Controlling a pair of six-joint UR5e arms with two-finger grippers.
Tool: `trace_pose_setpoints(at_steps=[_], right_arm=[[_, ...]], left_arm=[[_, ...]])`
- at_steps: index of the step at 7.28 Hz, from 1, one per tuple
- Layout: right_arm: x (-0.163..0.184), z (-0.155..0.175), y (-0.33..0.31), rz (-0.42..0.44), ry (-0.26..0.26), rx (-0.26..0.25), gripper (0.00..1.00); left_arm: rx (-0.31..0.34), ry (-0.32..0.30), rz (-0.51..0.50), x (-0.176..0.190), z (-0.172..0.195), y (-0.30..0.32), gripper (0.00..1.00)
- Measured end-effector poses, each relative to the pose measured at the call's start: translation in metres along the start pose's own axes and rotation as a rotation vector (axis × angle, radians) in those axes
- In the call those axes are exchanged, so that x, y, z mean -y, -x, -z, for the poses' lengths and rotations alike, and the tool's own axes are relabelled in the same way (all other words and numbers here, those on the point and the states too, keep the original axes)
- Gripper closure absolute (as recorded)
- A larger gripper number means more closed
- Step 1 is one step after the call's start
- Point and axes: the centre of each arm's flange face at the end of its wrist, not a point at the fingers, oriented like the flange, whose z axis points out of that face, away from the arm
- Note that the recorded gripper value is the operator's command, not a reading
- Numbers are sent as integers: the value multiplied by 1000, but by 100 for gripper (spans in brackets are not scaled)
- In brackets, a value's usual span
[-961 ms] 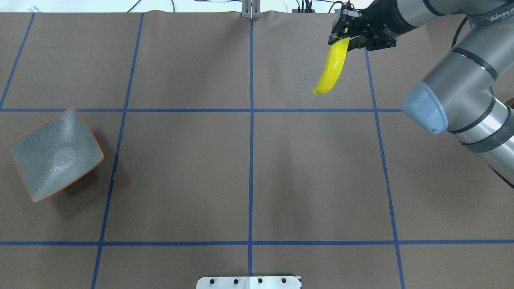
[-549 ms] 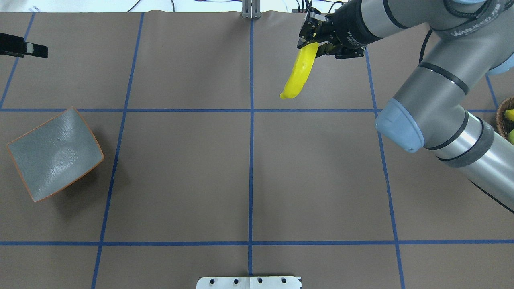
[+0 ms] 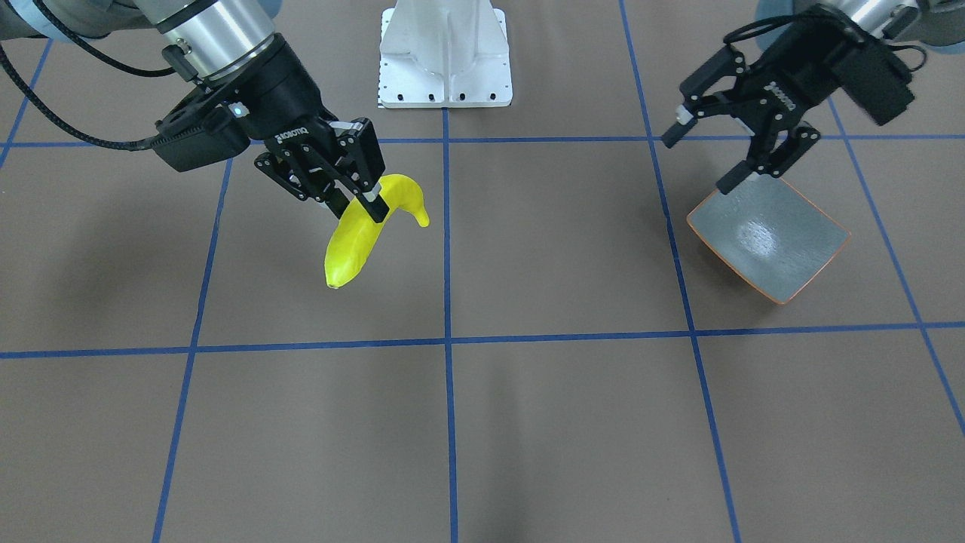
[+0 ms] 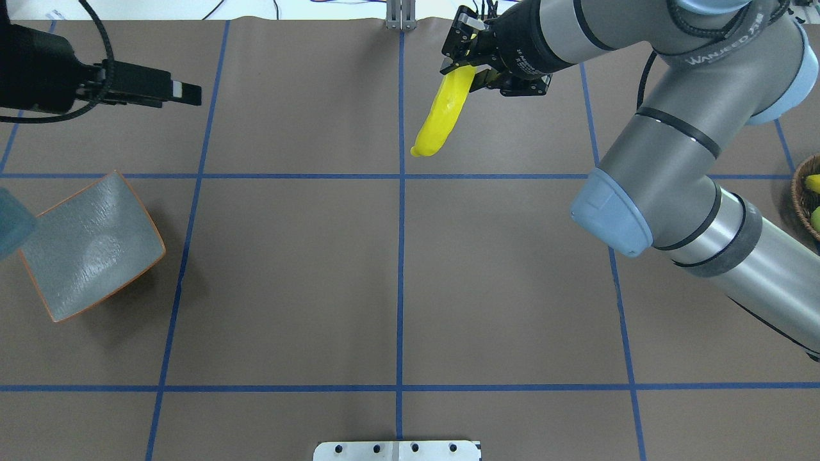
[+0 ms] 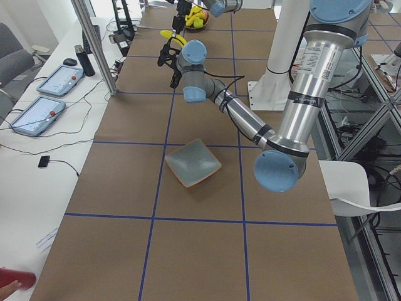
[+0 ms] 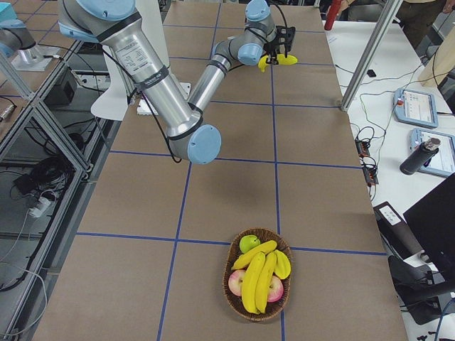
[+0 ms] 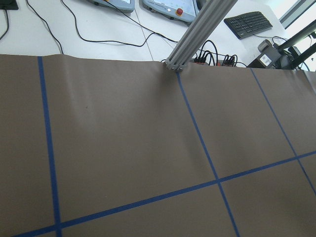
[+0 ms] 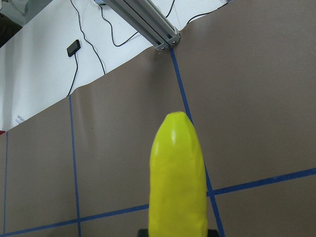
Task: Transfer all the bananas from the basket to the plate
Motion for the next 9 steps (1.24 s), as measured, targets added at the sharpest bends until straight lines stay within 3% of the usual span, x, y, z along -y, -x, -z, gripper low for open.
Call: trace_pose_setpoints(at_steps=[3, 9], right_arm=[[-24, 3, 25, 29, 33, 38, 100], [-90, 10, 49, 145, 133, 114, 100]], left_arm=[[-142, 77, -77, -20, -51, -79, 0], [-300, 95, -153, -53, -76, -122, 0]])
